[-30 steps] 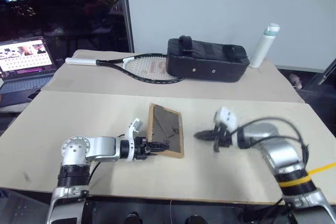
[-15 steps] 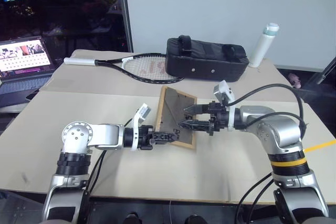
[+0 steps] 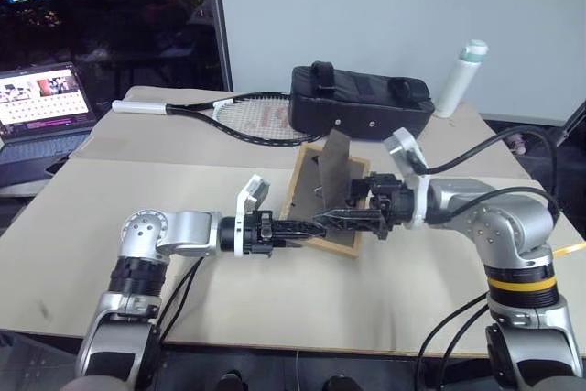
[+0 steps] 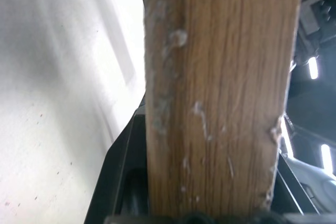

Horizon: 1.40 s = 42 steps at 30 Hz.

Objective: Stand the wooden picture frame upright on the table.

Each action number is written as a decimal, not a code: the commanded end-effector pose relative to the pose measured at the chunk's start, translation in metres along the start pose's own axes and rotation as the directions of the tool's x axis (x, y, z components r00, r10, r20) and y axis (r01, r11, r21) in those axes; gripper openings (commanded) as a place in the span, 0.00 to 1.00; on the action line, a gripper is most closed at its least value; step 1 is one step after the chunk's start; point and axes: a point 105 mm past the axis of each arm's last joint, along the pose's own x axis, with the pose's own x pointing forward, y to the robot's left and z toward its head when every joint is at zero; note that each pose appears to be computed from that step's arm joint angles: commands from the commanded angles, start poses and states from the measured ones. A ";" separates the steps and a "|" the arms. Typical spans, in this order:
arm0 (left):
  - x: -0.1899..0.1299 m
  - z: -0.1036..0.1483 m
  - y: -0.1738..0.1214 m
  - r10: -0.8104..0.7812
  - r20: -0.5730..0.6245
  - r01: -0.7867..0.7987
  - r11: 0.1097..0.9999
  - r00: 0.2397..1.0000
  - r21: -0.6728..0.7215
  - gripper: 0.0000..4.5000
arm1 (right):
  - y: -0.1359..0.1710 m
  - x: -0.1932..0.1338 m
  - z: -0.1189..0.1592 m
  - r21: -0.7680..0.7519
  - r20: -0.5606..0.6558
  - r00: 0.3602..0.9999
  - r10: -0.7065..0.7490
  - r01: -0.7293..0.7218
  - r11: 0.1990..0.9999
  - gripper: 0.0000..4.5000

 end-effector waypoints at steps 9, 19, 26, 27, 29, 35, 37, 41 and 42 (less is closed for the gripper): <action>-0.030 0.022 -0.018 -0.147 0.092 0.150 0.988 0.985 -0.025 0.27 | -0.025 -0.083 0.024 -0.237 -0.067 0.936 -0.347 0.323 0.916 0.99; -0.032 0.013 -0.008 -0.200 0.035 0.203 0.968 0.979 -0.150 0.27 | -0.054 -0.048 0.001 -0.974 0.078 0.823 -0.563 0.183 0.132 0.99; -0.024 0.002 -0.006 -0.184 -0.028 0.178 0.972 0.982 -0.150 0.27 | -0.053 -0.028 0.006 -0.970 0.242 0.860 -0.449 0.216 -0.109 0.99; -0.023 0.001 -0.006 -0.182 -0.038 0.174 0.974 0.983 -0.148 0.27 | -0.051 -0.025 0.008 -0.967 0.255 0.865 -0.432 0.219 -0.132 0.99; -0.021 -0.006 -0.007 -0.176 -0.078 0.163 0.976 0.981 -0.142 0.27 | -0.048 -0.019 0.012 -0.961 0.273 0.876 -0.398 0.226 -0.160 0.99; -0.018 -0.009 -0.006 -0.131 -0.089 0.122 0.987 0.987 -0.100 0.27 | -0.038 -0.010 0.019 -0.955 0.290 0.906 -0.307 0.253 -0.155 0.79; -0.018 -0.006 0.007 -0.038 -0.055 0.034 0.997 0.998 -0.075 0.27 | -0.037 -0.012 0.021 -0.950 0.304 0.903 -0.302 0.265 -0.165 0.62; -0.025 0.000 0.014 0.011 0.007 -0.011 0.999 1.000 -0.052 0.64 | -0.037 -0.016 0.020 -0.944 0.326 0.896 -0.302 0.293 -0.151 0.35; -0.027 0.002 0.010 0.003 0.022 -0.002 1.000 1.000 -0.031 0.71 | -0.038 -0.016 0.019 -0.946 0.323 0.896 -0.303 0.295 -0.135 0.32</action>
